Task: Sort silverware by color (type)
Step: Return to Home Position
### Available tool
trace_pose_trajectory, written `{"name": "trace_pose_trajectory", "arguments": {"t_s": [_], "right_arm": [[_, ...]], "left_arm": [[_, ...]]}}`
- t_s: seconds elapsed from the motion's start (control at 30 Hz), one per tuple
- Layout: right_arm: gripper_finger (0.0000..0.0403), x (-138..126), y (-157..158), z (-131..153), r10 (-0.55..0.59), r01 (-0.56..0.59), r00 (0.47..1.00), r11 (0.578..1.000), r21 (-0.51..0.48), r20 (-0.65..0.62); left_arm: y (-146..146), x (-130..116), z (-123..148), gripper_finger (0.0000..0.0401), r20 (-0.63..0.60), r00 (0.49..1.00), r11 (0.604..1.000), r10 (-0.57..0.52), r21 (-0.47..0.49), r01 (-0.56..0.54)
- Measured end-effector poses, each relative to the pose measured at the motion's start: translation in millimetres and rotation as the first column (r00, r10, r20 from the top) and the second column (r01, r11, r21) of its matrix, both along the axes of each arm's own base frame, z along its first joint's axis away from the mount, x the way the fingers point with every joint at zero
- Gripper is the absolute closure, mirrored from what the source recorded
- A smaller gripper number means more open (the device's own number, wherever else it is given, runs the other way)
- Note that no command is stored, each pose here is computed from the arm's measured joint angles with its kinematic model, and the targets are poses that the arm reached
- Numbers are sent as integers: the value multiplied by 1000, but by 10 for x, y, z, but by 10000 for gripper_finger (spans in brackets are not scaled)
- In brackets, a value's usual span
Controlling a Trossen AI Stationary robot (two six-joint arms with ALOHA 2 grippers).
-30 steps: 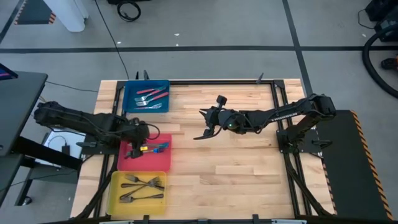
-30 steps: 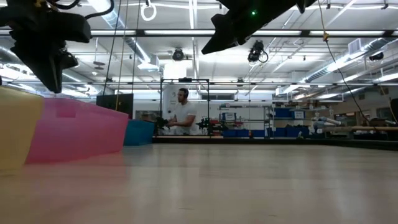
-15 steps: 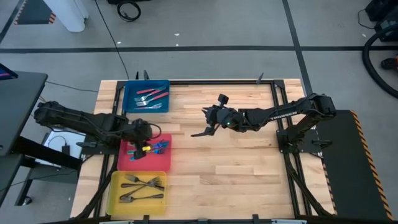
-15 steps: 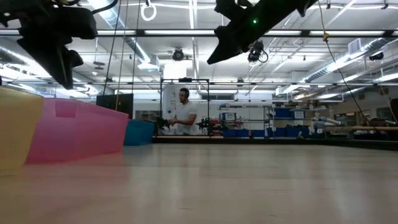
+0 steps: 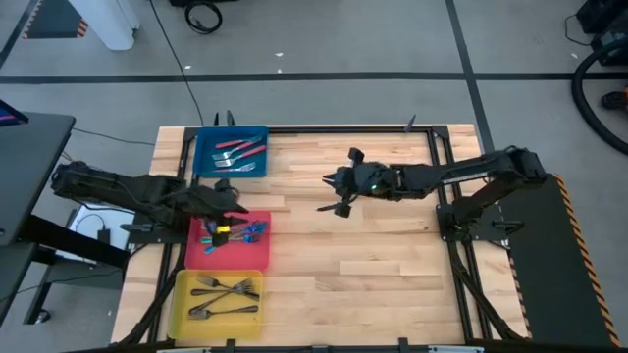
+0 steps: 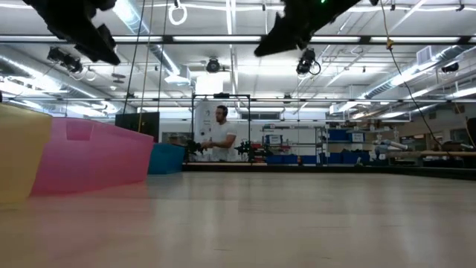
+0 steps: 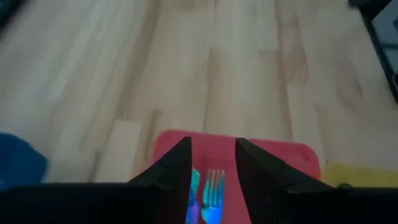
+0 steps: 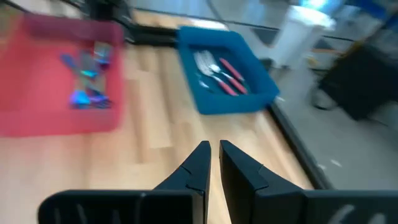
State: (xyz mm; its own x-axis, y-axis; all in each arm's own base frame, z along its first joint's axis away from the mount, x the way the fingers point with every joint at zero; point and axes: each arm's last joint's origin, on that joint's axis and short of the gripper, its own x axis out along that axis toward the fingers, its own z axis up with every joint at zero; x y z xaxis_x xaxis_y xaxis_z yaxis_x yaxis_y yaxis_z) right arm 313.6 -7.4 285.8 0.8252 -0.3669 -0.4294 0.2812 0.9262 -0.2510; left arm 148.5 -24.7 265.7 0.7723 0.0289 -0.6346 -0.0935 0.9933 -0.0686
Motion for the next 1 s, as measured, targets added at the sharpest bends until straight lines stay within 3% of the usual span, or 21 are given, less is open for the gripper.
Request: {"name": "trace_pose_trajectory", "arguments": {"t_s": [0.3,0.47,0.6,0.77,0.9,1.0], "right_arm": [[360,-425,-126,353,180,-193,971,979,71,157],[360,-797,-170,176,263,-309,891,948,70,370],[360,-1073,-144,-92,290,-349,849,935,57,441],[360,-1323,-91,-397,359,-428,789,904,26,499],[360,-1462,-44,-608,442,-519,714,855,-13,543],[360,-1539,-27,-704,466,-540,670,840,-51,578]], "left_arm": [[115,-561,313,278,291,957,1000,-16,-16,21],[181,-901,413,278,449,893,999,-13,-38,34],[208,-1037,420,278,521,854,998,-16,-38,42],[196,-981,318,278,539,842,998,-24,-29,47],[157,-820,56,278,505,861,997,-58,-6,71],[133,-703,-137,278,510,857,997,-77,24,75]]}}
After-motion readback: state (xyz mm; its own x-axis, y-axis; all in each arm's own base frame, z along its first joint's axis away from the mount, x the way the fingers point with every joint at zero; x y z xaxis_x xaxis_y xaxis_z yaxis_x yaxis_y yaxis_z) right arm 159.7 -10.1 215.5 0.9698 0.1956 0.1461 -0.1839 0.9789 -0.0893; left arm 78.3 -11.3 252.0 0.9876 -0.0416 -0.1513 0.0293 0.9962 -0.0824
